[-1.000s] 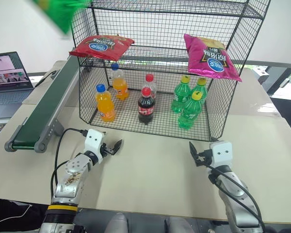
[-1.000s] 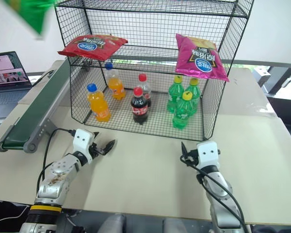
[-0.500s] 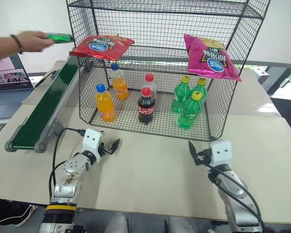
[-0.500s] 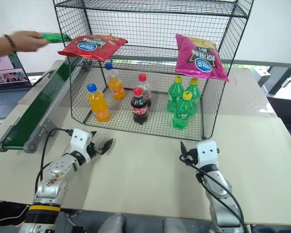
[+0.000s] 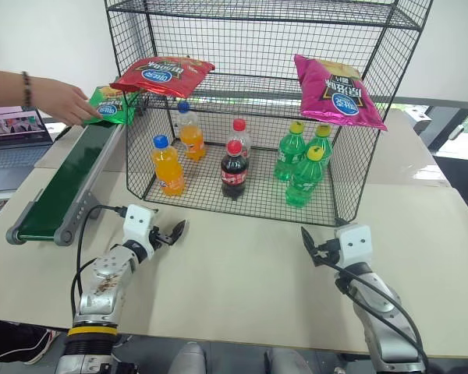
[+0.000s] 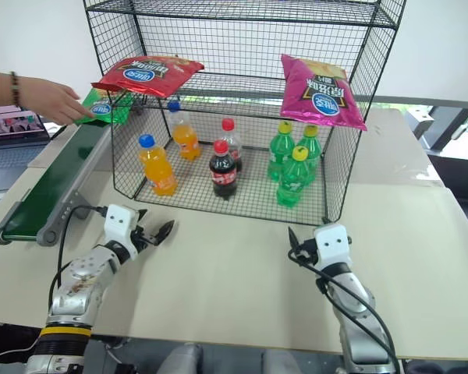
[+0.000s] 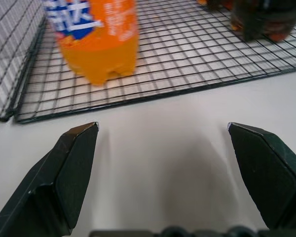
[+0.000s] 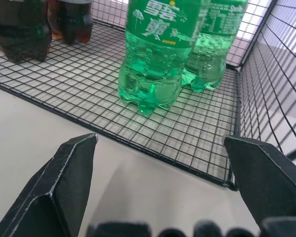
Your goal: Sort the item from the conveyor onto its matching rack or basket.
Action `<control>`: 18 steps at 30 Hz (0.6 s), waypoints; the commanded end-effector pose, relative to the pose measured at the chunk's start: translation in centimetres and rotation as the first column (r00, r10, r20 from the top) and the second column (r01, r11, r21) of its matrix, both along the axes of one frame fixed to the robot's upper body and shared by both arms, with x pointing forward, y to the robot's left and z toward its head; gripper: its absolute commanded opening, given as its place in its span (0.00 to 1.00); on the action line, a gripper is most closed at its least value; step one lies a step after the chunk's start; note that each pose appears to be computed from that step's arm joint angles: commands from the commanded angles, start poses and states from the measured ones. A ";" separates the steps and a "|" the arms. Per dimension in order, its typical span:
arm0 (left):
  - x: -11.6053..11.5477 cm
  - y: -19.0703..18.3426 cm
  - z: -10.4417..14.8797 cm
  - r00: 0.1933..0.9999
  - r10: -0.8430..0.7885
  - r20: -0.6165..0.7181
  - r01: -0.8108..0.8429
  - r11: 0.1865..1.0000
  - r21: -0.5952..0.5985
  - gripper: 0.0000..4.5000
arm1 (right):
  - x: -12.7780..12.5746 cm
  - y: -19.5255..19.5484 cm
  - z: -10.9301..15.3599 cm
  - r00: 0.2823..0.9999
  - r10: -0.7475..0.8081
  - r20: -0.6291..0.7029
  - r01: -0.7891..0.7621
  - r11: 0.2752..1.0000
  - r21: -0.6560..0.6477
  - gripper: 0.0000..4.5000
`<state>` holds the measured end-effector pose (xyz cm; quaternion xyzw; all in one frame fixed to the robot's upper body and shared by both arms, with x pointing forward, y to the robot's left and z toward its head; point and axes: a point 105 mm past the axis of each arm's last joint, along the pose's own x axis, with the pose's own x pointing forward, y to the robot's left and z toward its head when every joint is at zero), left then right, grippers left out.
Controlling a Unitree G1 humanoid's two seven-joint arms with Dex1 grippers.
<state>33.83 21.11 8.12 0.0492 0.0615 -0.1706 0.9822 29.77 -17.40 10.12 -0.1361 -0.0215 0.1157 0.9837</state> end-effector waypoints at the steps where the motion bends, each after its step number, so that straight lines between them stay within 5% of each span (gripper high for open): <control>1: -0.6 2.0 4.6 0.997 0.031 0.071 -0.020 0.988 -0.155 0.99 | 0.0 2.8 4.4 0.972 0.213 0.100 -0.213 0.977 -0.004 1.00; 5: -1.4 3.6 7.2 0.991 0.116 0.069 -0.085 0.934 -0.347 0.99 | -0.8 5.2 6.1 0.905 0.410 0.110 -0.415 0.909 0.025 1.00; 9: -2.7 6.1 10.2 0.967 0.237 0.096 -0.153 0.838 -0.524 0.99 | -1.9 8.4 8.2 0.762 0.634 0.131 -0.642 0.767 0.020 1.00; 15: -4.9 9.8 12.3 0.914 0.397 0.078 -0.242 0.691 -0.681 0.99 | -2.2 10.5 10.7 0.624 0.761 0.179 -0.776 0.630 0.023 1.00; 18: -5.7 12.1 12.5 0.873 0.488 0.010 -0.302 0.554 -0.776 0.99 | -2.4 11.3 11.6 0.569 0.792 0.221 -0.820 0.567 0.081 1.00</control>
